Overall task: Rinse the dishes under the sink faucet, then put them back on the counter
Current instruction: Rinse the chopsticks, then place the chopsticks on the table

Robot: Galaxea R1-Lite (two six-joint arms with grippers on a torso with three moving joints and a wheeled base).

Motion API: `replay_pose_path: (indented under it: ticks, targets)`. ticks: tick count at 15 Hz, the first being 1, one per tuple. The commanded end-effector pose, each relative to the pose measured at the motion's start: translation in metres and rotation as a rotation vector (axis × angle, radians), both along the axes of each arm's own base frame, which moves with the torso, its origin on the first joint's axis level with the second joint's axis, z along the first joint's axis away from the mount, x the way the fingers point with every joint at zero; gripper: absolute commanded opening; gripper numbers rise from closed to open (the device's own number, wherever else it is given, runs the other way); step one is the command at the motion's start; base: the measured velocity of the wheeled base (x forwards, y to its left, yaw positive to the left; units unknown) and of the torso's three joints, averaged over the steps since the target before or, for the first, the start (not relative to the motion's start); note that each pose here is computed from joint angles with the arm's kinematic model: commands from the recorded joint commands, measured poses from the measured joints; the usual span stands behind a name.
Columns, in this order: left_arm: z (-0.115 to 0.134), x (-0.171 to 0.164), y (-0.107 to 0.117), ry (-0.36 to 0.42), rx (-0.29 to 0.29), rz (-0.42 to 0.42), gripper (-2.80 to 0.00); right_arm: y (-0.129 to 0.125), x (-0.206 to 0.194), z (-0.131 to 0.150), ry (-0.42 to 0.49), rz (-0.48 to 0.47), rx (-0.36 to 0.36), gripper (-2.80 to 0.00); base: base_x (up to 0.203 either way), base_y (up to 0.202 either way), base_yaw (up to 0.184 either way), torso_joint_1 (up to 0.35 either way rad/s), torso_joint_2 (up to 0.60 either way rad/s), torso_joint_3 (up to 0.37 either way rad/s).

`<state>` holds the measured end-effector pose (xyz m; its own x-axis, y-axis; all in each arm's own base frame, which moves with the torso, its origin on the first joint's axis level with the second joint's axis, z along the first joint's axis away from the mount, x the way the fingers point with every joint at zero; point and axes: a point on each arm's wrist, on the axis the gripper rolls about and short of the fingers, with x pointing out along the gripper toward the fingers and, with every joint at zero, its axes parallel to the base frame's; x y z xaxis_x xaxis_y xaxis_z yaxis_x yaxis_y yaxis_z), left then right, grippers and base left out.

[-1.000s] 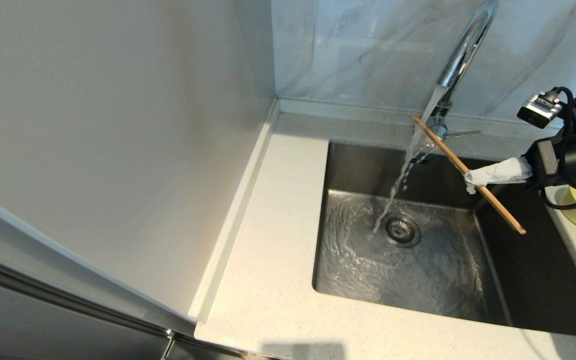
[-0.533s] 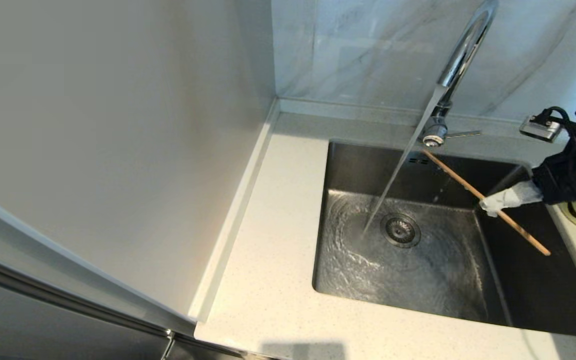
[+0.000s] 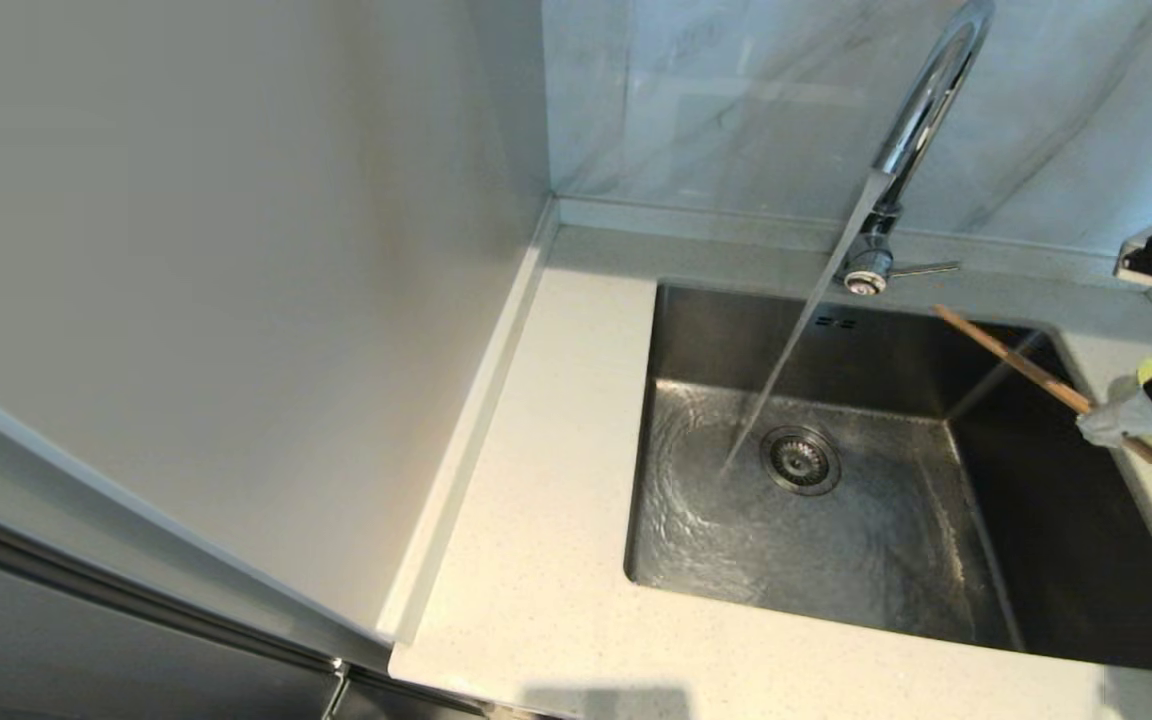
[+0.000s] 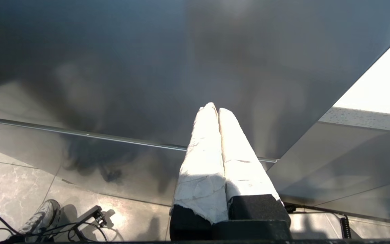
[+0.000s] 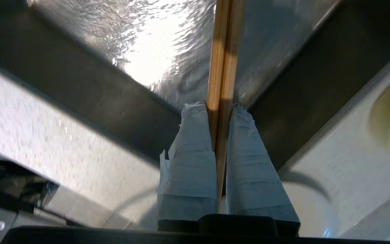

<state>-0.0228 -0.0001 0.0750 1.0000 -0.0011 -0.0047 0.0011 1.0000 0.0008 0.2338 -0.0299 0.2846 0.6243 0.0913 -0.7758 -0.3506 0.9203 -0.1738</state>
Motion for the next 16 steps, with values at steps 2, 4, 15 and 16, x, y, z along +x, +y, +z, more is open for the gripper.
replay_pose_path:
  ticks: [2,4,15,16]
  targets:
    - [0.0,0.0,0.0,0.0,0.0,0.0,-2.8,0.01,-0.016,-0.041,0.102,0.007,-0.021,-2.8,0.0,0.0,0.0,0.0,0.0,0.0]
    - [0.0,0.0,0.0,0.0,-0.001,0.001,-2.8,0.012,-0.019,-0.046,0.073,-0.02,-0.027,-2.8,0.0,0.0,0.0,0.0,0.0,0.0]
    - [0.0,0.0,0.0,0.0,-0.001,0.0,-2.8,-0.02,-0.072,-0.026,-0.055,-0.622,-0.108,-2.8,0.0,0.0,0.0,0.0,0.0,0.0]
    - [0.0,0.0,0.0,0.0,-0.001,0.001,-2.8,-0.024,-0.076,-0.029,-0.044,-0.666,-0.129,-2.8,0.0,0.0,0.0,0.0,0.0,0.0]
